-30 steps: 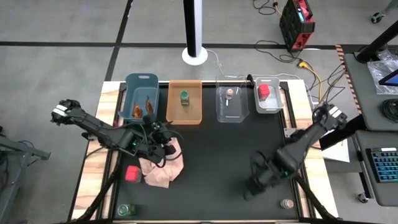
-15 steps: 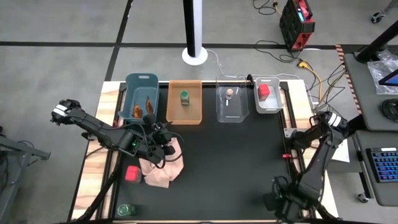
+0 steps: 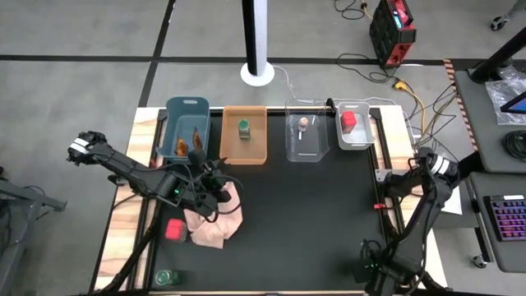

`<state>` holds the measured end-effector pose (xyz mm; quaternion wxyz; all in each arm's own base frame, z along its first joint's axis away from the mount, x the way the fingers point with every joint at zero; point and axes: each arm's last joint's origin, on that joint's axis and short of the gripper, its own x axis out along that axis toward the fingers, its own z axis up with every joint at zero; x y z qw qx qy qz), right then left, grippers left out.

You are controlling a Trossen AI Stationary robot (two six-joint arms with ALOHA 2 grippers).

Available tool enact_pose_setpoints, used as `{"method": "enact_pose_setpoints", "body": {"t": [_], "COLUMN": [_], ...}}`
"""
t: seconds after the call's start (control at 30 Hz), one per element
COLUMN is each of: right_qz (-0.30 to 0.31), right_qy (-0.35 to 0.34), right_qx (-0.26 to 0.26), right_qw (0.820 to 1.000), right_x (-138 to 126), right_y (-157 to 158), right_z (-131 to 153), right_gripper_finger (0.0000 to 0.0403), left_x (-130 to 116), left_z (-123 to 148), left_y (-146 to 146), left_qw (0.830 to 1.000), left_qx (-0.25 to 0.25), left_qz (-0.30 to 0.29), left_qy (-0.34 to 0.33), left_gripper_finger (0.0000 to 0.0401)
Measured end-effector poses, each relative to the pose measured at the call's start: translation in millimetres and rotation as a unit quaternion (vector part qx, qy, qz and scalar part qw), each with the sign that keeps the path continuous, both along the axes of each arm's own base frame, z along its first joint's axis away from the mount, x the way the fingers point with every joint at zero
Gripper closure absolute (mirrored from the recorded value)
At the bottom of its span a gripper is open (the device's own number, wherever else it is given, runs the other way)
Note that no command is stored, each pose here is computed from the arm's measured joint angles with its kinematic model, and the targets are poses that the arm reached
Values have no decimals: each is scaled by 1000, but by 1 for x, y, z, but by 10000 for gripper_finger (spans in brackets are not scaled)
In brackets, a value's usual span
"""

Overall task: Sort spices by type
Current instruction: Put the brown seasoning bottle into the transparent bin

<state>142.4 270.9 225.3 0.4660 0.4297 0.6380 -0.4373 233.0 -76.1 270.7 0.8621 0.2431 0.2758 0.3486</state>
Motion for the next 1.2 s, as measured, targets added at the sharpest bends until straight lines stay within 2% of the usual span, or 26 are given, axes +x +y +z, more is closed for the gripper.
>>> {"method": "enact_pose_setpoints", "body": {"t": [0.37,0.53,0.93,1.2], "right_qz": [17,39,31,29], "right_qy": [7,31,38,40], "right_qx": [-11,8,14,19], "right_qw": [1000,999,999,999], "right_x": [-7,-8,-9,-10], "right_y": [2,3,3,3], "right_z": [-10,-12,-15,-18], "right_gripper_finger": [106,110,84,90], "left_x": [0,0,0,0], "left_z": [0,0,0,0], "left_y": [0,0,0,0], "left_qw": [1000,1000,1000,1000], "left_qx": [1,2,1,1], "left_qz": [0,0,0,0], "left_qy": [-2,0,-2,-2], "left_gripper_finger": [312,312,312,312]}}
